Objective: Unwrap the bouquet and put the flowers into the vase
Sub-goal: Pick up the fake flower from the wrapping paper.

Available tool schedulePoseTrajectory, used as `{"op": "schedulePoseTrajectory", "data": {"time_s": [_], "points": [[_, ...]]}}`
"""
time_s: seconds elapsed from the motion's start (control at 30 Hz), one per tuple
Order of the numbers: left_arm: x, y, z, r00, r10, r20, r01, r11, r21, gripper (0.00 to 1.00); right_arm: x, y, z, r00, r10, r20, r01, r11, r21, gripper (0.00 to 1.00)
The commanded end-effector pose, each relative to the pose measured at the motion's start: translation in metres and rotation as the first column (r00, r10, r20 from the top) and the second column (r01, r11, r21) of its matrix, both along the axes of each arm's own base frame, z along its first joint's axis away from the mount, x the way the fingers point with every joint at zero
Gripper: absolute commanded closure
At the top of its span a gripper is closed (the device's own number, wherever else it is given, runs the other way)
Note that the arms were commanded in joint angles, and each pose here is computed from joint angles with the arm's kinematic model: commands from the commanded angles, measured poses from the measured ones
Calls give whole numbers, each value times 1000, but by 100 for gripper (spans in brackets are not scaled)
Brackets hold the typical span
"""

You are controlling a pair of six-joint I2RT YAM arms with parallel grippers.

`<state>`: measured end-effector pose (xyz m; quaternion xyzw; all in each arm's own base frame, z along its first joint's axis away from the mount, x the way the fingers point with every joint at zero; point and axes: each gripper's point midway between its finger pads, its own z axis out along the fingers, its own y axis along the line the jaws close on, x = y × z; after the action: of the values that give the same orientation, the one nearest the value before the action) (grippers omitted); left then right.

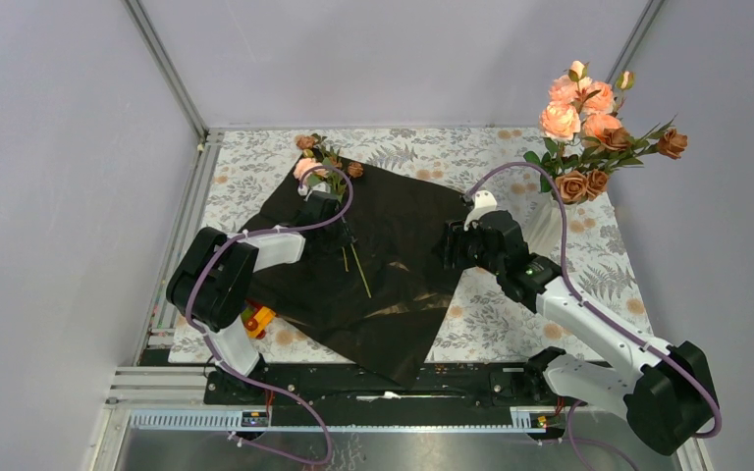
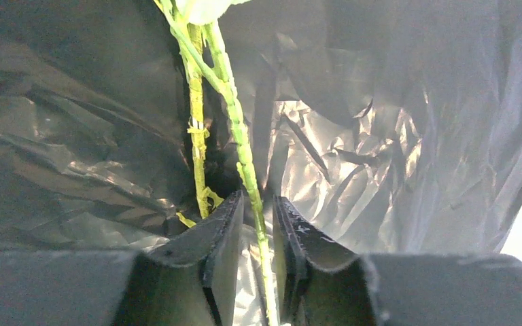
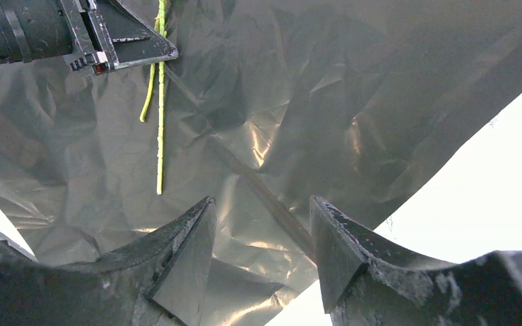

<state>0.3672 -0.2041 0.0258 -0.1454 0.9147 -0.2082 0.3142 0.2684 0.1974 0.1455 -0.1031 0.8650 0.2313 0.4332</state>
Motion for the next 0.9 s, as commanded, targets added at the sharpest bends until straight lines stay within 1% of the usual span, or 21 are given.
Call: {"op": "schedulePoseTrajectory", "data": {"time_s": [0.0,0.13,0.23,0.4,0.53,0.6,0.7,0.73,0.87], "points": [[14,-4,11,999,30,42,-30,999,-17,78,3,7,25,998,18,59,-20,999,40,41],[13,-5,20,997,37,61,-34,998,-48,89,2,5,31,997,11,74,-14,999,52,41],[13,-7,33,995,33,93,-26,997,-73,100,2,3,36,996,3,88,-8,998,57,41],[13,0,68,982,61,179,-44,994,-97,100,0,1,44,995,-5,104,-2,998,63,41],[10,5,113,948,80,309,-37,989,-140,100,0,0,55,993,-17,120,7,997,82,40],[5,6,136,922,70,381,-8,987,-163,100,0,0,62,992,-20,125,9,996,94,40],[-6,3,173,865,13,502,85,981,-172,100,0,3,78,992,-23,126,7,992,123,38],[-13,-1,184,844,-24,535,138,975,-174,100,-1,6,84,992,-14,123,-2,991,136,37],[-44,-12,232,717,-135,684,320,936,-150,100,-8,28,123,989,64,133,-95,966,242,34]]}}
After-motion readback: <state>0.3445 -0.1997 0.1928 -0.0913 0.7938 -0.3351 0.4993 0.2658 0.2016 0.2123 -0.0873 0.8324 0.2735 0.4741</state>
